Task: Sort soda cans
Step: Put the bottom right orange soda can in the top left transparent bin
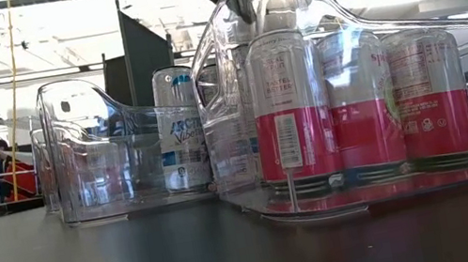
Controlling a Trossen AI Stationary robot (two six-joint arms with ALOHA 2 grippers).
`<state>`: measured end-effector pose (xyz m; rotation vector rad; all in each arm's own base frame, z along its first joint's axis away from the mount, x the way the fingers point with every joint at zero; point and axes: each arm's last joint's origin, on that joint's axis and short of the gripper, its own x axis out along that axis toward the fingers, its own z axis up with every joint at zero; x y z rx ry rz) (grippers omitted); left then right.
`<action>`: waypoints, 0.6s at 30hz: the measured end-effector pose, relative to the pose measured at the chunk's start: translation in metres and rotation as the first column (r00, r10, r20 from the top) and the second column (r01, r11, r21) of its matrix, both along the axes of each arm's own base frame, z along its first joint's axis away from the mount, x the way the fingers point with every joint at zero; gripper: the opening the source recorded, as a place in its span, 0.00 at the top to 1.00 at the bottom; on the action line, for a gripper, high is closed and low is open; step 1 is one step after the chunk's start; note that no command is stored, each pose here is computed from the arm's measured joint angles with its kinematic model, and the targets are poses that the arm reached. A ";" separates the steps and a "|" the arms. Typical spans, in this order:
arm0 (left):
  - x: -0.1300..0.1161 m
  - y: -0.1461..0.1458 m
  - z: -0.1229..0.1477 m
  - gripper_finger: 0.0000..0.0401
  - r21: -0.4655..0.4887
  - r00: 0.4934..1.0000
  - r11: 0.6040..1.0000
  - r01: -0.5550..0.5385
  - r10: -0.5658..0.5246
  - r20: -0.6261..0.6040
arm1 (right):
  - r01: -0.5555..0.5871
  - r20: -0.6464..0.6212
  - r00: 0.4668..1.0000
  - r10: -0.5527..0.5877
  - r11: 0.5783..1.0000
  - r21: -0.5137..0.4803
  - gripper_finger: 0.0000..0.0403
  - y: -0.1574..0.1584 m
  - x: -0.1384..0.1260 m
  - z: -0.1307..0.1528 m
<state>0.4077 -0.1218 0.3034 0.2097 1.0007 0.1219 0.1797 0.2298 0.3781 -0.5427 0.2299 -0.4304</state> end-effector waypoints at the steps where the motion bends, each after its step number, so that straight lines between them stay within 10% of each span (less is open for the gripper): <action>1: -0.002 -0.001 0.002 0.00 -0.002 1.000 1.000 0.002 -0.002 0.003 | 0.000 0.000 1.000 0.000 1.000 -0.001 0.02 0.000 0.000 0.000; 18: -0.125 -0.004 0.124 0.02 0.199 0.854 0.913 -0.356 0.231 0.466 | 0.067 -0.070 0.995 -0.066 0.998 0.013 0.02 -0.024 0.027 -0.003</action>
